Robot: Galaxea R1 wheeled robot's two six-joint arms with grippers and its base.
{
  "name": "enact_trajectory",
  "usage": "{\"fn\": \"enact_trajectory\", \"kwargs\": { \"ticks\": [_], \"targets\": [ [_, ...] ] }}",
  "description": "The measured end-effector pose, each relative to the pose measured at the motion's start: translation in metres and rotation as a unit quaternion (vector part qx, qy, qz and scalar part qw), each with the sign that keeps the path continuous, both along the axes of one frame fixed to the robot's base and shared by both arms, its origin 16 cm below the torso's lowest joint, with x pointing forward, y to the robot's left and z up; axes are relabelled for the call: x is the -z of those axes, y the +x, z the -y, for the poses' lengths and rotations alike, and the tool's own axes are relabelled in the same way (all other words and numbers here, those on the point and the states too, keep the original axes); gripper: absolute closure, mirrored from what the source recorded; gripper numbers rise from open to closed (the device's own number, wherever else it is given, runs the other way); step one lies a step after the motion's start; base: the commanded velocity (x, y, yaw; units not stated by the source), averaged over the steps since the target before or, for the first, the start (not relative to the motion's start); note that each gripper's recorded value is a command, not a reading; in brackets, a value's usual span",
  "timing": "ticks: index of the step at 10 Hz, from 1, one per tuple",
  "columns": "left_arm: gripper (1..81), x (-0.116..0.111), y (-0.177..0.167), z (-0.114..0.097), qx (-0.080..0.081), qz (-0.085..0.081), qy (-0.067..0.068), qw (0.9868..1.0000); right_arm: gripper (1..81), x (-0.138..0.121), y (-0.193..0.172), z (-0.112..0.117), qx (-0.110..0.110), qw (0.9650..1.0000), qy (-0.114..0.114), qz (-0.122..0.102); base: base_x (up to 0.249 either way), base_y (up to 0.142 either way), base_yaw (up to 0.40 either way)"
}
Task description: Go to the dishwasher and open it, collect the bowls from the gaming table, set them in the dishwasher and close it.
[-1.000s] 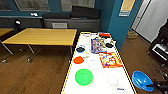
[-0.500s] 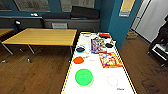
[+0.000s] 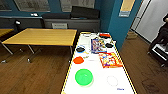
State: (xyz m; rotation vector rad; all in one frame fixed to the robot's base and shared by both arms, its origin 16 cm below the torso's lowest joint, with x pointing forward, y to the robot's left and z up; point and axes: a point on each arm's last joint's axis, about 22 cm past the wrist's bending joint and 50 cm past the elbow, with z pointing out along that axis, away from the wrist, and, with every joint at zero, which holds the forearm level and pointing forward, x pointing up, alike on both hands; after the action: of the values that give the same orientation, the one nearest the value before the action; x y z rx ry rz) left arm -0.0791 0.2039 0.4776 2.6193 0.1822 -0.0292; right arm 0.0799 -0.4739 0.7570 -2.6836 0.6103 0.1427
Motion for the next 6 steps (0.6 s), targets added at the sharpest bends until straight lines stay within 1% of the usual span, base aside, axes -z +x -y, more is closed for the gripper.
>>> {"fn": "enact_trajectory", "kwargs": {
  "ticks": [1, 2, 3, 4, 5, 6],
  "targets": [
    [1.0, -0.011, 0.009, -0.019, -0.004, 0.008, -0.004, 1.0000, 81.1, 0.016, -0.025, -0.009, 0.005, 1.0000, -0.001, -0.001, 0.000, 0.000, 0.000],
    [1.0, -0.023, 0.014, -0.050, -0.004, 0.011, 0.002, 0.9999, 81.1, 0.038, -0.047, -0.025, 0.012, 0.9999, 0.002, 0.005, 0.000, 0.000, 0.000],
    [1.0, -0.037, 0.019, -0.078, -0.006, 0.015, 0.008, 0.9998, 81.1, 0.060, -0.067, -0.051, 0.023, 0.9996, 0.013, 0.012, 0.000, 0.000, 0.000],
    [1.0, -0.053, 0.024, -0.090, -0.012, 0.019, 0.002, 0.9997, 81.1, 0.079, -0.084, -0.076, 0.029, 0.9991, 0.024, 0.021, 0.000, 0.000, 0.000],
    [1.0, -0.071, 0.033, -0.088, -0.023, 0.026, -0.014, 0.9993, 81.1, 0.093, -0.101, -0.088, 0.030, 0.9988, 0.022, 0.030, 0.000, 0.000, 0.000],
    [1.0, -0.091, 0.047, -0.089, -0.035, 0.036, -0.029, 0.9983, 81.1, 0.103, -0.115, -0.096, 0.028, 0.9987, 0.018, 0.038, 0.000, 0.000, 0.000]
  ]
}}
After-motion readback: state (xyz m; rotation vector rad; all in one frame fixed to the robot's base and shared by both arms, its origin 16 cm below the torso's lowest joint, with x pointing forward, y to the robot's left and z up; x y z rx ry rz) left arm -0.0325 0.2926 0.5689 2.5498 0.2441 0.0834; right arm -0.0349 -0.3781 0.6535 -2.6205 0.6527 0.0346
